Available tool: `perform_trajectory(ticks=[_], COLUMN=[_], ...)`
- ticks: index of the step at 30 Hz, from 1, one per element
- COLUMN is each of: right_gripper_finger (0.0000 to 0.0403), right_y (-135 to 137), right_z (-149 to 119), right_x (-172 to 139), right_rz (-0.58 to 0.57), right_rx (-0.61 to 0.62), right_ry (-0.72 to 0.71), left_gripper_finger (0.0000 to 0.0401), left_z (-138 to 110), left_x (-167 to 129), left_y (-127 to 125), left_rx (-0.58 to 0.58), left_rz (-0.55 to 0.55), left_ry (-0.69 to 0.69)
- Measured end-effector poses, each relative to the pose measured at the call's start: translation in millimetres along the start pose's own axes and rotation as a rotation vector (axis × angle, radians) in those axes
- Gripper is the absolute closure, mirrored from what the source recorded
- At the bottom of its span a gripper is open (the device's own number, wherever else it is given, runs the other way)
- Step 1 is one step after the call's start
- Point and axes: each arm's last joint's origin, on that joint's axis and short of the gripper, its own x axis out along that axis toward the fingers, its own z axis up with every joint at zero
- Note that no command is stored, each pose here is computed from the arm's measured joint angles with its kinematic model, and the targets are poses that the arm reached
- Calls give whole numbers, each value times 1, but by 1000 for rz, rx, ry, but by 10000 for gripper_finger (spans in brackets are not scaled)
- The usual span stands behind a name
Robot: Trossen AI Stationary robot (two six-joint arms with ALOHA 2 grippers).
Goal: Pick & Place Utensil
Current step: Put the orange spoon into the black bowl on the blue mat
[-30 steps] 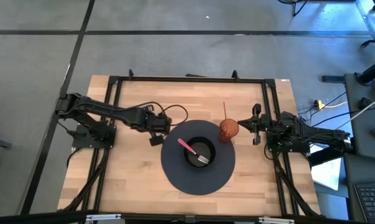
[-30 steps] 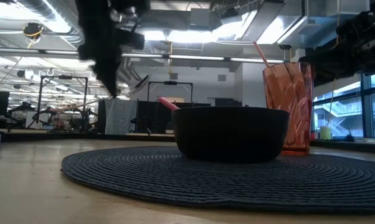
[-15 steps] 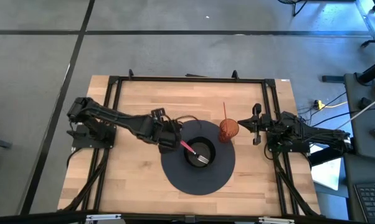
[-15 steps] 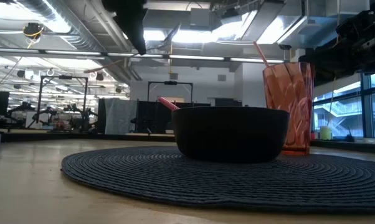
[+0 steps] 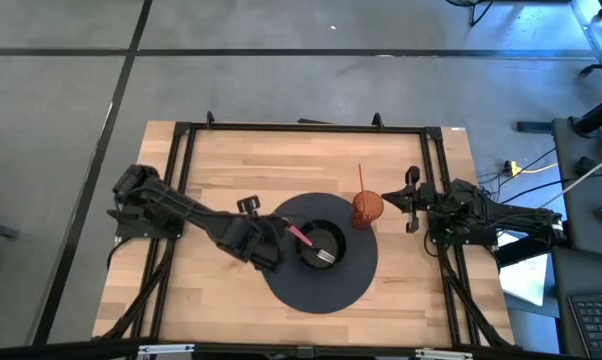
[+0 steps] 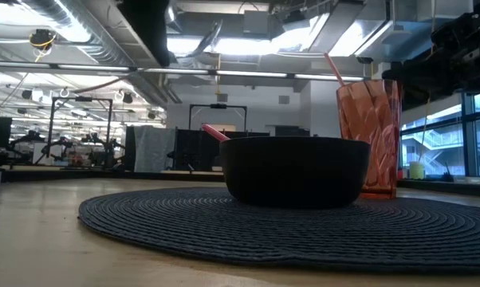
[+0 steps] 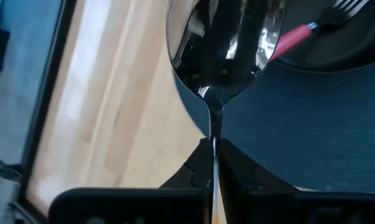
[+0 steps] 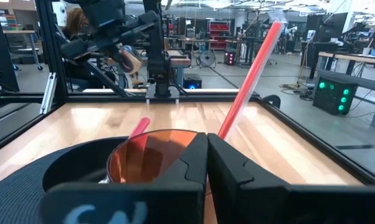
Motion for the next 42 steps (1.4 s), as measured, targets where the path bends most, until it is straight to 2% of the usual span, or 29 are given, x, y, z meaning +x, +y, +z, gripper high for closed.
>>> perform_trajectory(ticks=[6, 12, 19, 23, 29, 37, 39, 42], right_gripper_finger=[392, 392, 392, 392, 392, 392, 392, 392], right_y=[0, 0, 0, 0, 0, 0, 0, 0], right_z=[-2, -2, -2, -2, -1, 0, 0, -1], right_x=[0, 0, 0, 0, 0, 0, 0, 0], right_rz=[2, 2, 3, 3, 1, 3, 4, 3], right_rx=[-2, -2, -1, -2, -2, 28, 28, 28], right_ry=[26, 24, 23, 19, 11, -2, 1, 8], left_gripper_finger=[398, 398, 398, 398, 398, 398, 398, 398], left_z=[-9, -14, 9, 25, 53, 93, 99, 106], left_x=[-9, -7, -13, -19, -20, 4, 13, 23], left_y=[-14, -41, -83, -93, -85, -43, -33, -24], left_rx=[-117, -197, -159, -121, -89, -91, -30, 152], left_rz=[-24, -43, -78, -83, -87, -117, -80, 33], left_ry=[-18, -12, -34, -51, -57, 72, 99, 82])
